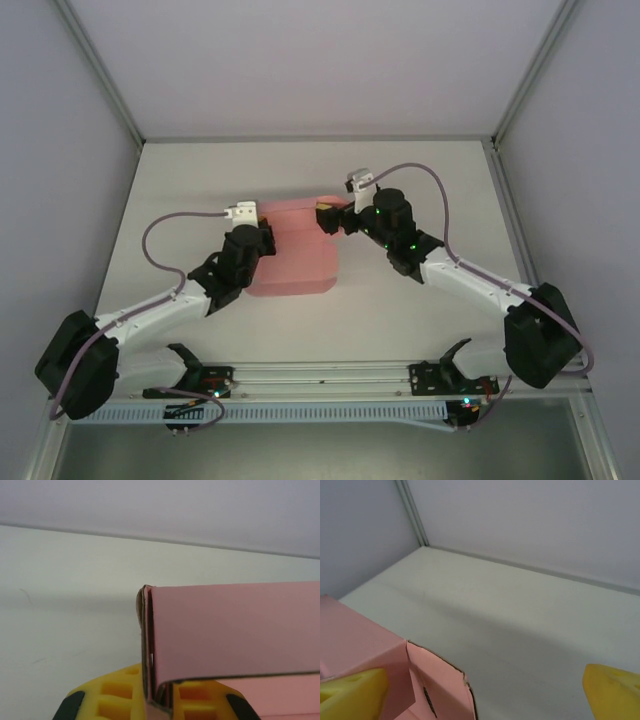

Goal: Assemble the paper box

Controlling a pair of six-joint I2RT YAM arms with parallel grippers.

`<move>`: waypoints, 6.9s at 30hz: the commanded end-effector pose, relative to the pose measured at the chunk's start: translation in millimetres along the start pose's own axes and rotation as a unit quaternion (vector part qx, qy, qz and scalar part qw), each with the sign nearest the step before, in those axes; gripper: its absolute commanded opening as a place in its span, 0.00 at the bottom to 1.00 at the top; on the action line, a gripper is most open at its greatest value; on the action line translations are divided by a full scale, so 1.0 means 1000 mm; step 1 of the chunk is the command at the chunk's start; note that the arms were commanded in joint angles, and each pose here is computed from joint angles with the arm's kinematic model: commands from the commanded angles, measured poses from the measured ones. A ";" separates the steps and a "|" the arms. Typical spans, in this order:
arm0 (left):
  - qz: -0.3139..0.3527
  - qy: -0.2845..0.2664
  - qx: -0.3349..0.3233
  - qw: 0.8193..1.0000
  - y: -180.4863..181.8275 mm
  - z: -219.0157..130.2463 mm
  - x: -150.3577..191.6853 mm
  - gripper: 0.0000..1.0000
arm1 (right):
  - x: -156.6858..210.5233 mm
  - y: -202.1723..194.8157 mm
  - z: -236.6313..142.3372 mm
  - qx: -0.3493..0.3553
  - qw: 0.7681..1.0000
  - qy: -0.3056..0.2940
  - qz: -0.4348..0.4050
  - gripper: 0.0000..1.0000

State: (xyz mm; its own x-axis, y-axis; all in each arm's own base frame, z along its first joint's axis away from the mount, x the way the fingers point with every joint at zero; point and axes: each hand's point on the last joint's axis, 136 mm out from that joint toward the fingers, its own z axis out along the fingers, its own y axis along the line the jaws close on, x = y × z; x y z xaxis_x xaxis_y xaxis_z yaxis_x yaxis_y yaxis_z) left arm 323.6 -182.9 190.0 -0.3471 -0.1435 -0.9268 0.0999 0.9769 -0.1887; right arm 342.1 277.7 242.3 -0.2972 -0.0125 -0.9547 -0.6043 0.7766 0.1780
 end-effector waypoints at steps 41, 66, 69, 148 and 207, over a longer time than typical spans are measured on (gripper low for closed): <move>-0.028 -0.006 0.039 0.999 -0.008 -0.001 -0.014 0.00 | 0.047 -0.052 -0.042 0.151 0.985 0.077 0.010 1.00; -0.081 -0.007 0.049 0.995 -0.014 0.004 -0.013 0.00 | 0.065 0.005 0.003 0.072 0.988 0.115 -0.068 1.00; -0.093 -0.010 0.052 0.994 -0.016 0.005 -0.016 0.00 | 0.074 0.000 0.004 0.157 0.973 0.121 -0.119 1.00; -0.062 0.004 -0.017 0.998 0.019 0.009 -0.005 0.00 | -0.049 0.031 -0.088 0.030 0.996 0.022 -0.085 0.89; -0.084 0.031 -0.160 0.983 0.060 0.010 0.006 0.00 | 0.027 -0.086 0.031 0.437 0.879 0.151 -0.115 0.00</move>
State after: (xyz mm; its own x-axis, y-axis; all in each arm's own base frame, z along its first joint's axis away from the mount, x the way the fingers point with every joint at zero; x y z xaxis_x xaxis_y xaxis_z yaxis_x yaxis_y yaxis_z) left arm 341.5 -166.9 177.7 -0.4106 -0.2789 -0.8681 -0.0394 0.9566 -0.2887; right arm 381.9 323.9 184.2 -0.4658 -0.3494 -0.8130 -0.3657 0.9126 -0.1827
